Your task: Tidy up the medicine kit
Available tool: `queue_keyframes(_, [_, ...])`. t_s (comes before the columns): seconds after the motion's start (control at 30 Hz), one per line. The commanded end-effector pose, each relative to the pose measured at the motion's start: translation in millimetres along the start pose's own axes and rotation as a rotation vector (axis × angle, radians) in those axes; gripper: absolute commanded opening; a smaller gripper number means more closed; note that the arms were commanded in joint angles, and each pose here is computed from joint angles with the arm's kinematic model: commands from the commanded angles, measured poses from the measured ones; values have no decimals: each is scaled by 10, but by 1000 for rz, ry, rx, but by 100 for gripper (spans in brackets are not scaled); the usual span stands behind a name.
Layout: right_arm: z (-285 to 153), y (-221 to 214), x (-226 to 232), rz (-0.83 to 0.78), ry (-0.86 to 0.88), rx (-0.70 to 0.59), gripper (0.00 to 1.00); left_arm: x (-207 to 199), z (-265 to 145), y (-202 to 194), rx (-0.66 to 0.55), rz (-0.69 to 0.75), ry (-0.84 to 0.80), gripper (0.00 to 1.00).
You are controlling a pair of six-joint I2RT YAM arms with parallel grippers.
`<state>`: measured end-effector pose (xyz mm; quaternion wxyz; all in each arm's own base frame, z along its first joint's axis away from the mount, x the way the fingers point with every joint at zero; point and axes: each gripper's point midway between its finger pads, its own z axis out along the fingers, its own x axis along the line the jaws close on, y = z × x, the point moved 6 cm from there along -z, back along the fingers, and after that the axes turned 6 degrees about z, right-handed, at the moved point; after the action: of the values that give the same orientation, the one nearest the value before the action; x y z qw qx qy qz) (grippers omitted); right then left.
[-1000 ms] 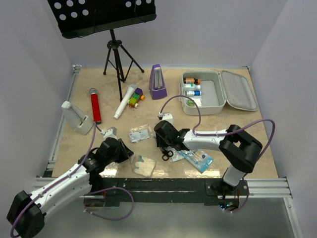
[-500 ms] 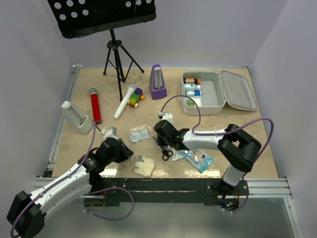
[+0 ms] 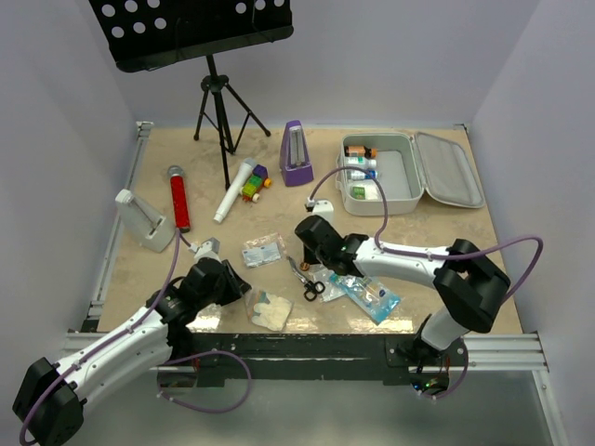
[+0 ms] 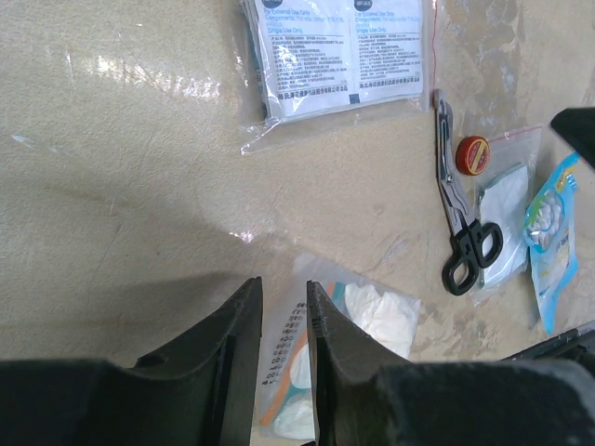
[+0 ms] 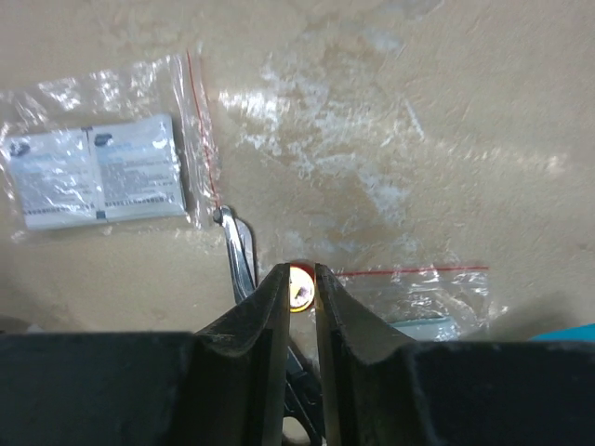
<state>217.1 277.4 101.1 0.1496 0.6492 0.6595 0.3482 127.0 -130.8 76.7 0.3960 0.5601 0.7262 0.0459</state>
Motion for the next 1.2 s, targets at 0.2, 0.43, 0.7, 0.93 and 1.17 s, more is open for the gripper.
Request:
queue_keyframes(0.2, [63, 182, 5, -98, 4, -12, 44, -31, 16, 14, -8, -7, -26, 30])
queue_keyframes(0.43, [23, -14, 112, -199, -46, 2, 51, -31, 33, 4, -4, -10, -28, 30])
queue_keyframes(0.7, [87, -111, 112, -228, -93, 11, 52, -29, 31, 0, -3, -10, -29, 30])
queue_keyframes(0.93, [153, -138, 110, -227, -114, 14, 51, -32, 24, 12, -7, -7, -27, 30])
queue_keyframes(1.17, [217, -189, 121, -245, -107, 32, 50, -32, 19, 21, -10, -2, -23, 30])
